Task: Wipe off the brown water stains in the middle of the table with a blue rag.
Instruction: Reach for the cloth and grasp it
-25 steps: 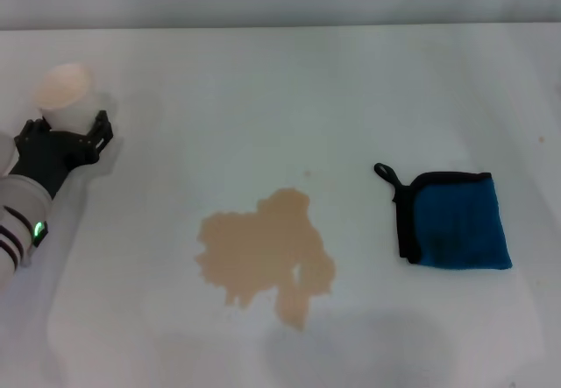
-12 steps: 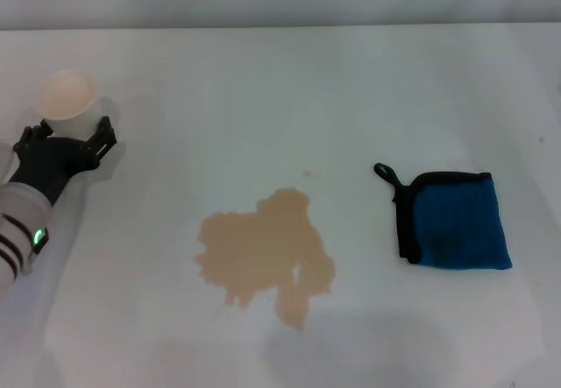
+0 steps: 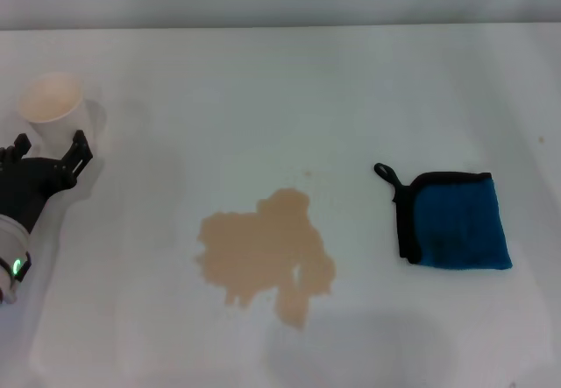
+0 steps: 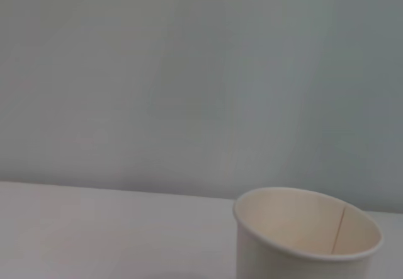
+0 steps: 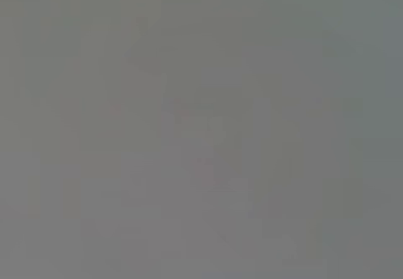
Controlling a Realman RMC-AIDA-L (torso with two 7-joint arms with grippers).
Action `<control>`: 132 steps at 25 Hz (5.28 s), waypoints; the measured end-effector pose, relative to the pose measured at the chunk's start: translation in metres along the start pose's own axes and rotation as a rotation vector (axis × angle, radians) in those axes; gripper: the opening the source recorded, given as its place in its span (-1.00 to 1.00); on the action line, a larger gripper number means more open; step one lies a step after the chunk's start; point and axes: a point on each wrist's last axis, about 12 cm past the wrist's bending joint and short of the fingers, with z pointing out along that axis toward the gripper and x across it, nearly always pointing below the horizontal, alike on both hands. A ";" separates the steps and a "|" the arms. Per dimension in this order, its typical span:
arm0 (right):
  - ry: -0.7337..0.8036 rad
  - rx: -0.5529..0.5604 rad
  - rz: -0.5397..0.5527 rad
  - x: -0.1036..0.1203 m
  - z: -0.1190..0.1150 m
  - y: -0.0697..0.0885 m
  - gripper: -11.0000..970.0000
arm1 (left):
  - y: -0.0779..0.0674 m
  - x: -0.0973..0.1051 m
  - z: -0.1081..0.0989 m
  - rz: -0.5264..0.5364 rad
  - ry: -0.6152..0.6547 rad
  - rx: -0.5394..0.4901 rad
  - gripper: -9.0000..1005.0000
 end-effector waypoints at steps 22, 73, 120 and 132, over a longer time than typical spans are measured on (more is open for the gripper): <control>0.030 -0.008 -0.006 0.005 -0.005 0.001 0.50 | -0.031 -0.005 -0.030 -0.224 -0.171 0.221 0.72; 1.604 -0.781 -0.691 -0.057 0.096 0.179 0.50 | 0.053 -0.015 -0.088 -0.347 -0.426 0.022 0.71; 1.742 -0.594 -0.802 0.029 0.076 0.187 0.43 | 0.073 -0.028 -0.077 -0.181 -0.493 -0.193 0.71; 1.758 -0.599 -0.800 0.035 0.071 0.185 0.38 | 0.074 -0.031 -0.075 -0.176 -0.502 -0.187 0.71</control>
